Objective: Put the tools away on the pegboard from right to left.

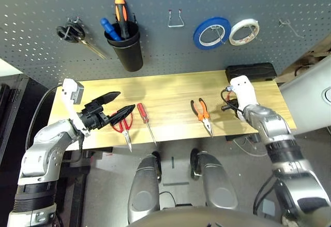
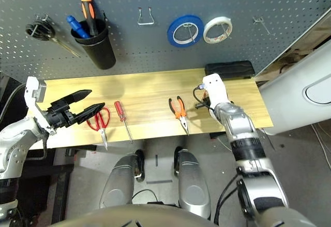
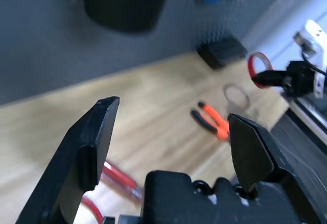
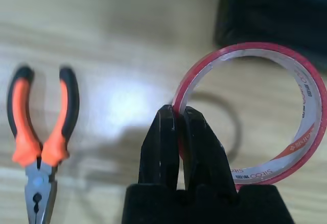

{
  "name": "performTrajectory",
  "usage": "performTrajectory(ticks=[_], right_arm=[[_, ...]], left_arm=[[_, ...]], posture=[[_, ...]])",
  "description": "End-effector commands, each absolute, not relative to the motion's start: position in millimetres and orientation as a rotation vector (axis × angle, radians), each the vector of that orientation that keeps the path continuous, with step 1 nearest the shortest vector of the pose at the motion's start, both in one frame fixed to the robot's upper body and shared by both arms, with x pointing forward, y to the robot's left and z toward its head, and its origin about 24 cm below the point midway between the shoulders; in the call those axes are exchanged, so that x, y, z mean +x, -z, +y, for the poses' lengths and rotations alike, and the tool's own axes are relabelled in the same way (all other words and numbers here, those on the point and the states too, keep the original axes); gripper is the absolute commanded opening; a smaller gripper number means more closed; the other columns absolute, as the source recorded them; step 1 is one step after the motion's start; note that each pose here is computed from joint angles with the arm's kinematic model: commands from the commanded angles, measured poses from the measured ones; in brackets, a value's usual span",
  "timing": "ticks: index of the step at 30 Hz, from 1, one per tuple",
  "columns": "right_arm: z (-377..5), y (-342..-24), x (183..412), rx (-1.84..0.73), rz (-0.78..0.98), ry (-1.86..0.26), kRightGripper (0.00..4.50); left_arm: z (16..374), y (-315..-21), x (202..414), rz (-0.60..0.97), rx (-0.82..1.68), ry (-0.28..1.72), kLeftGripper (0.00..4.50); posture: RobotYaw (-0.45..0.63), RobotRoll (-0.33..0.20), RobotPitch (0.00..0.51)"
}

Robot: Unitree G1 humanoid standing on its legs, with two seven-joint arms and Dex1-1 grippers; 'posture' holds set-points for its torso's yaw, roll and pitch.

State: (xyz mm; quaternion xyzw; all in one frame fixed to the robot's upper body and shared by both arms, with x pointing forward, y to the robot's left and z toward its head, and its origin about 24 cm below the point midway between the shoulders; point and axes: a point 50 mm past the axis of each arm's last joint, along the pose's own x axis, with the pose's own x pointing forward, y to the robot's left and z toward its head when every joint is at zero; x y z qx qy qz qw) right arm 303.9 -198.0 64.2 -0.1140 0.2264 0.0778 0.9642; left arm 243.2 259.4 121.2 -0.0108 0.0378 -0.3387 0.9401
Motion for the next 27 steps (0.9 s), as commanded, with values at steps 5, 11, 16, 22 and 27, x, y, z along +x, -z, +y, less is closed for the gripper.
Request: performTrajectory(ticks=[5,11,16,22,27], right_arm=[[-207.9,-98.1,303.1,-0.308,0.239,-0.064,0.03],[-212.2,-118.3,302.9,-0.35,0.11,-0.008,0.03],[-220.6,-129.7,304.3,-0.396,0.035,0.051,0.03],[-234.2,-141.5,306.3,-0.443,-0.029,0.115,0.03],[-247.6,-149.7,310.6,-0.476,-0.053,0.136,0.03]], left_arm=[[278.7,-123.7,248.3,0.033,-0.061,0.61,4.5],[279.9,-125.5,249.5,0.015,-0.08,0.611,4.5],[272.9,-123.2,250.5,0.009,-0.105,0.63,4.5],[265.1,-121.1,252.8,-0.002,-0.131,0.645,4.5],[255.0,-118.7,257.0,-0.012,-0.138,0.667,4.5]], posture=[[-0.06,0.0,0.104],[-0.06,0.0,0.092],[-0.06,0.0,0.086],[-0.06,0.0,0.09],[-0.07,0.0,0.088]])
